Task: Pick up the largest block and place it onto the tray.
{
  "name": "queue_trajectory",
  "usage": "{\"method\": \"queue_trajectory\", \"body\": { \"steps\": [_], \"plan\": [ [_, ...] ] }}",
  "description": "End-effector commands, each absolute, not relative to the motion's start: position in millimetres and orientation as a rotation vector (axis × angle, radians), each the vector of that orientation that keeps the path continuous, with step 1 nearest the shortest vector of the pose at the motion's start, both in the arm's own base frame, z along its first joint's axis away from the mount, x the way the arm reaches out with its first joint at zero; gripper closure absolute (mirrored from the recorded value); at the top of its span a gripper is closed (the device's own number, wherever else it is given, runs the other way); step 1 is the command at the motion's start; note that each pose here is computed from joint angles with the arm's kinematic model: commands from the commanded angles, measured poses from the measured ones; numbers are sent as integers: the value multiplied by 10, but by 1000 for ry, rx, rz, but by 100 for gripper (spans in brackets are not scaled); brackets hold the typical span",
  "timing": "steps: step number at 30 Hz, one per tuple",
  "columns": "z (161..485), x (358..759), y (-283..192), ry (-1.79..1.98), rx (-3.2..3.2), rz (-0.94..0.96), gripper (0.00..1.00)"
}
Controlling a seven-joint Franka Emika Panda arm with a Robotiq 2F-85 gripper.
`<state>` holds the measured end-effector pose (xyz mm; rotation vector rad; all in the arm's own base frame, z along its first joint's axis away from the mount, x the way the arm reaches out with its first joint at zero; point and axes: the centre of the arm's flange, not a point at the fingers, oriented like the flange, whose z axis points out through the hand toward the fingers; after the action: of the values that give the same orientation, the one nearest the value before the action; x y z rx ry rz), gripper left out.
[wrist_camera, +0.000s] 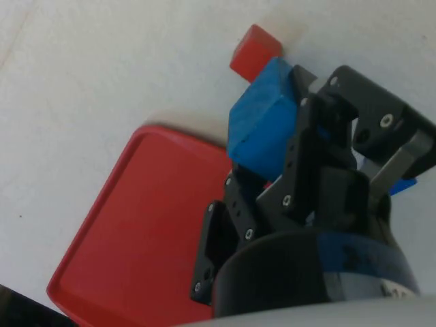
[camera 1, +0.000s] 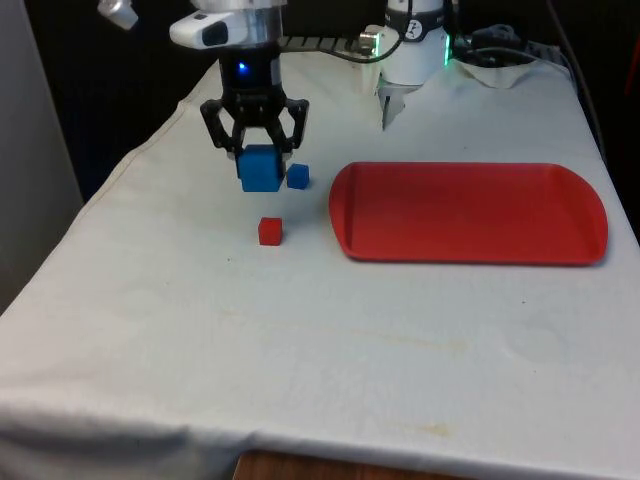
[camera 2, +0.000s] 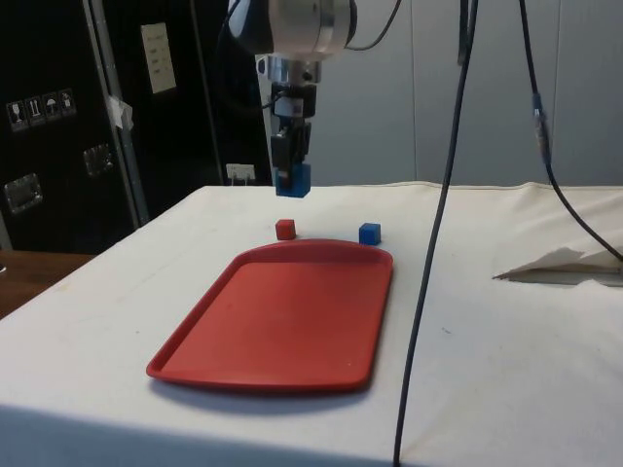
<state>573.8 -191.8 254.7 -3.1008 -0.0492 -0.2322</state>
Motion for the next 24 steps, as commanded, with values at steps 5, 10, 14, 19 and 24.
{"method": "queue_trajectory", "body": {
  "steps": [5, 10, 14, 19, 24],
  "plan": [
    [2643, 5768, -1734, -58, -3122, -246, 100],
    [2719, 5812, -1703, -70, -3112, -256, 100],
    [2882, 5831, -1589, -74, -3128, -261, 100],
    [3021, 5877, -1451, -85, -3138, -259, 100],
    [3094, 5900, -1349, -95, -3143, -258, 100]
  ]
}}
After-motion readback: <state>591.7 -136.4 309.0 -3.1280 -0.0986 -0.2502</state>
